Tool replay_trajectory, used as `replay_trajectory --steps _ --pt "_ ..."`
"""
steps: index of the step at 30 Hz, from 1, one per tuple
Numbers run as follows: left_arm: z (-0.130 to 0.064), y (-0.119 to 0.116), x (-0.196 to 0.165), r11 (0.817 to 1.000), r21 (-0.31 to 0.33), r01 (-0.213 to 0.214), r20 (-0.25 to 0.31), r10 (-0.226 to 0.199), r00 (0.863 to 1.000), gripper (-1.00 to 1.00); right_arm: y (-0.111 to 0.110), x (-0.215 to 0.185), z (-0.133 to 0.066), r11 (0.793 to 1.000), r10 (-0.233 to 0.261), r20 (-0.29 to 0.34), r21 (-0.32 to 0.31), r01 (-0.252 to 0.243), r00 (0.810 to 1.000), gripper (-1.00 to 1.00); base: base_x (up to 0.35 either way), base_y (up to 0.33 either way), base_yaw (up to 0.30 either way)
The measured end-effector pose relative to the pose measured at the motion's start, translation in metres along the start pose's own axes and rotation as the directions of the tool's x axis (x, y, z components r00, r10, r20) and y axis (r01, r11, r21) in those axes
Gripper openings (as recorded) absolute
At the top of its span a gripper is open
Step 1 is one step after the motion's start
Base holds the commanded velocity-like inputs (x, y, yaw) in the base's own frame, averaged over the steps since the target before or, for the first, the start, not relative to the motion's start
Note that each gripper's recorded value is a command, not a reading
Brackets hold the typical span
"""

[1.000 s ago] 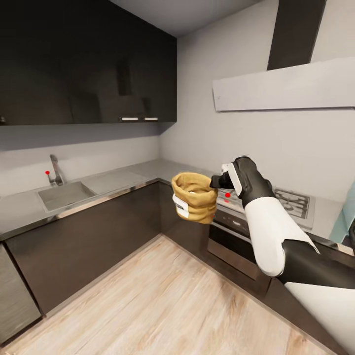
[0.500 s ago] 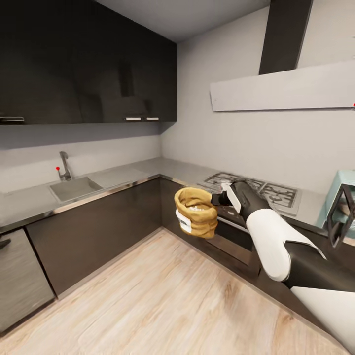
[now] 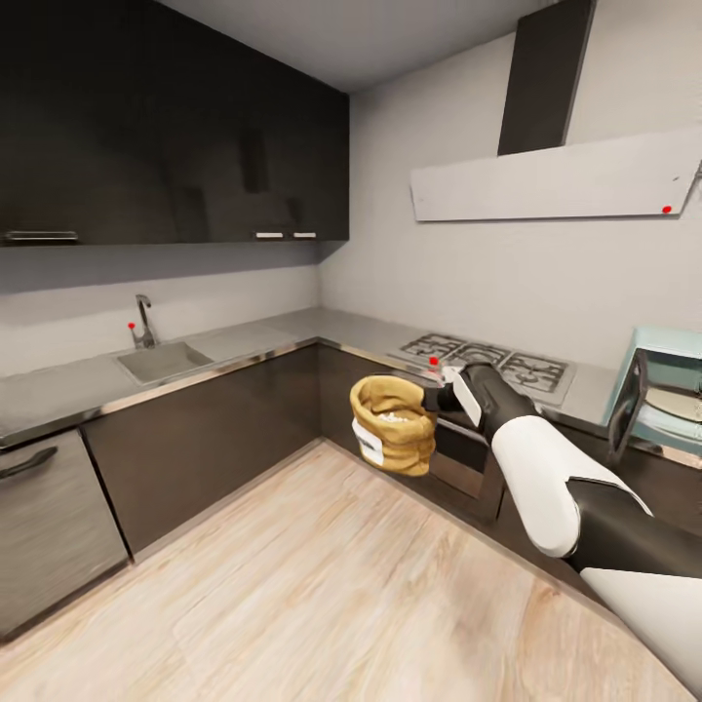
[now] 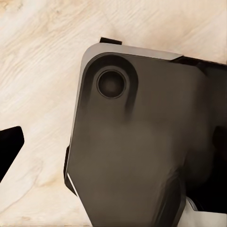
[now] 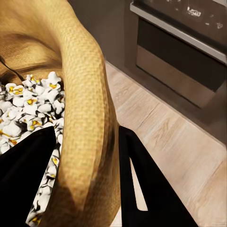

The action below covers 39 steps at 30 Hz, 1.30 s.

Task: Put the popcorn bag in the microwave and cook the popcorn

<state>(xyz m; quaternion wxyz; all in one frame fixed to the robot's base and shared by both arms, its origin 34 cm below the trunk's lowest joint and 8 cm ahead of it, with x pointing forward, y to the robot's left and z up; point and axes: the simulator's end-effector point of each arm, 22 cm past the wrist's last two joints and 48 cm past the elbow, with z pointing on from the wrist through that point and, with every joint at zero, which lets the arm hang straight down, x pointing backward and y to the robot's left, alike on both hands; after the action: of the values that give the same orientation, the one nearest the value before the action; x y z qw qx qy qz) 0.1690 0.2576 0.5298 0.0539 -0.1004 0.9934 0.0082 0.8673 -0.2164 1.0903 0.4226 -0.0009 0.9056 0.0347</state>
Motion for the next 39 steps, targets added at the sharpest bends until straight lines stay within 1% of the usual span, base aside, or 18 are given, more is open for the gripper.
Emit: replay_trajectory --steps 4,7,8,9,10,11,13,15,21,24,27,30,33,36,37,39 --pt "0.0 0.0 0.0 1.0 0.0 0.0 0.0 0.0 1.0 1.0 0.0 0.003 0.001 1.0 -0.001 -0.006 -0.001 0.001 1.0 -1.0 -0.286 0.0 0.0" --pt "0.0 0.0 0.0 1.0 0.0 0.002 0.001 -0.002 1.0 1.0 0.001 0.012 0.005 1.0 -0.004 -0.029 -0.002 0.004 1.0 -1.0 -0.051 0.0 0.0" --pt "0.0 0.0 0.0 1.0 0.0 0.003 0.001 -0.003 1.0 1.0 -0.002 0.015 0.006 1.0 -0.005 -0.035 0.003 0.005 0.999 -1.0 -0.012 0.0 0.0" --pt "0.0 0.0 0.0 1.0 0.0 0.003 0.001 -0.003 1.0 1.0 -0.014 0.016 0.006 1.0 -0.003 -0.039 0.021 0.004 0.999 -1.0 -0.004 0.0 0.0" --pt "0.0 0.0 0.0 1.0 0.0 0.003 0.001 -0.003 1.0 1.0 -0.031 0.018 0.006 0.999 0.004 -0.044 0.043 -0.002 0.999 -1.0 -0.002 0.0 -0.006" --pt "0.0 0.0 0.0 1.0 0.0 0.003 0.001 -0.003 1.0 1.0 -0.036 0.019 0.006 0.999 0.014 -0.047 0.046 -0.011 0.999 -1.0 -0.001 0.0 -0.069" --pt "0.0 0.0 0.0 1.0 0.0 0.003 0.001 -0.003 1.0 1.0 -0.041 0.025 0.007 0.998 0.018 -0.062 0.053 -0.015 0.998 -1.0 0.0 0.0 -0.181" --pt "0.0 0.0 0.0 1.0 -0.001 0.003 0.0 -0.003 1.0 1.0 -0.048 0.043 0.013 0.998 0.021 -0.104 0.062 -0.015 0.994 -1.0 0.0 0.0 -0.275" --pt "0.0 0.0 0.001 1.0 -0.001 0.004 -0.002 -0.004 1.0 1.0 -0.049 0.049 0.015 0.998 0.023 -0.112 0.064 -0.016 0.993 -1.0 0.0 0.0 -0.286" --pt "0.0 0.0 0.0 1.0 0.0 0.004 -0.002 -0.004 1.0 1.0 -0.05 0.066 0.022 0.998 0.023 -0.127 0.065 -0.015 0.992 -1.0 0.0 0.0 -0.287" --pt "0.0 0.0 0.0 1.0 0.0 0.004 -0.001 -0.004 1.0 1.0 -0.05 0.081 0.03 0.998 0.023 -0.124 0.062 -0.016 0.992 -1.0 0.0 0.0 -0.287" --pt "0.0 0.0 0.0 1.0 0.0 0.005 -0.001 -0.005 1.0 1.0 -0.051 0.107 0.038 0.998 0.024 -0.144 0.06 -0.015 0.989 -1.0 0.0 0.0 -0.287" --pt "0.0 0.001 0.0 1.0 -0.002 0.005 -0.001 -0.005 1.0 1.0 -0.052 0.129 0.048 0.998 0.023 -0.136 0.06 -0.015 0.99 -1.0 0.0 0.0 -0.287" --pt "0.0 0.002 0.0 1.0 -0.003 0.005 0.0 -0.005 1.0 1.0 -0.054 0.157 0.054 0.998 0.026 -0.163 0.061 -0.016 0.986 -1.0 0.0 0.0 -0.287" --pt "0.0 0.002 0.0 1.0 -0.004 0.005 -0.001 -0.005 1.0 1.0 -0.054 0.169 0.056 0.998 0.033 -0.176 0.061 -0.023 0.984 -1.0 0.0 0.0 -0.287" --pt "0.0 0.002 0.0 1.0 -0.004 0.004 0.0 -0.004 1.0 1.0 -0.056 0.177 0.057 0.997 0.056 -0.185 0.059 -0.046 0.981 -1.0 0.0 0.0 -0.287"
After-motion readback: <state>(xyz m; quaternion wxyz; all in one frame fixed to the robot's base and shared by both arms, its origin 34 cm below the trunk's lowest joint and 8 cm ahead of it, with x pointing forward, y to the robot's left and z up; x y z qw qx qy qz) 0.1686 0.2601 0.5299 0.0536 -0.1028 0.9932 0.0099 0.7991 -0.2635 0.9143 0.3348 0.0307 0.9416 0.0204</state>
